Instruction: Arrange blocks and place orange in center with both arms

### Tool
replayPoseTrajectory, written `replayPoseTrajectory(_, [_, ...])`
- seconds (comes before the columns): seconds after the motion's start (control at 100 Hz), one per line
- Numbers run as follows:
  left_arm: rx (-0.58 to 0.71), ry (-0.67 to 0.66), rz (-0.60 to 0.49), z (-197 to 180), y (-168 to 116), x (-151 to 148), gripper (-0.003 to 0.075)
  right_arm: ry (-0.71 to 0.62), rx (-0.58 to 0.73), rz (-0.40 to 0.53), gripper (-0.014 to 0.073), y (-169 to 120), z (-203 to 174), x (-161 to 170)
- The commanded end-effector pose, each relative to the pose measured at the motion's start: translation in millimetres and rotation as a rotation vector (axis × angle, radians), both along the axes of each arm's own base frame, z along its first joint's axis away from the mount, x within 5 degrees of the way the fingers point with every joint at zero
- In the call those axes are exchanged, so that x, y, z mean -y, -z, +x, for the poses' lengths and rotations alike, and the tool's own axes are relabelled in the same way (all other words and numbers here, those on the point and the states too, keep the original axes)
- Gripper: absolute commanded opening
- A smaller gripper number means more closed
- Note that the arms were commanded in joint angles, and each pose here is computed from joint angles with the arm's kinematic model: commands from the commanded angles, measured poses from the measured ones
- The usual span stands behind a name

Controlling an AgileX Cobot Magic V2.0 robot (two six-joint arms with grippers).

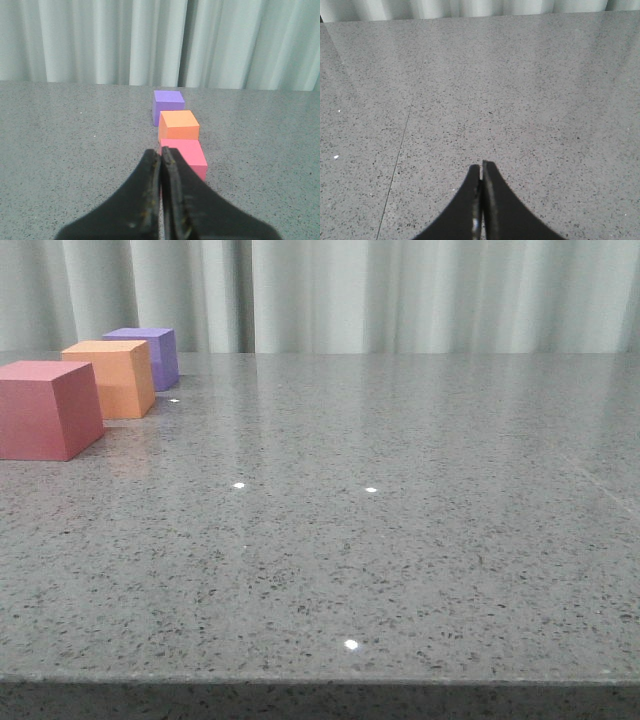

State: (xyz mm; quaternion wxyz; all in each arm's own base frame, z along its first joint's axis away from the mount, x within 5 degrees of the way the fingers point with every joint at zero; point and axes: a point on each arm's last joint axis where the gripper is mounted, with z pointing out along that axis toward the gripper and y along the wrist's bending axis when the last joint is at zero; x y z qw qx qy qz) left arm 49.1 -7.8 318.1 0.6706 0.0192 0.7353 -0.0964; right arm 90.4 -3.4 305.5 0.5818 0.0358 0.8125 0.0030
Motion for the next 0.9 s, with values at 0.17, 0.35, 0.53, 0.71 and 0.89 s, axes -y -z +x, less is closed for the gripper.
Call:
replayPoseTrajectory(0.17, [0.089, 0.002, -0.023, 0, -14, 0, -0.0019, -0.001, 0.105, -0.013, -0.0066, -16, 2, 0])
replayPoseTrajectory(0.35, [0.089, 0.002, -0.023, 0, -14, 0, -0.0019, -0.001, 0.105, -0.013, -0.0066, -16, 2, 0])
replayPoseTrajectory(0.53, [0.116, -0.013, 0.027, 3, -7, -1, -0.0019, -0.001, 0.105, -0.013, -0.0066, -16, 2, 0])
replayPoseTrajectory(0.71, [0.226, -0.077, 0.053, 4, 16, -3, -0.0019, -0.001, 0.105, -0.013, -0.0066, -16, 2, 0])
replayPoseTrajectory(0.89, [0.237, -0.178, 0.065, -1, 50, -9, -0.0019, -0.001, 0.105, -0.013, -0.0066, -16, 2, 0])
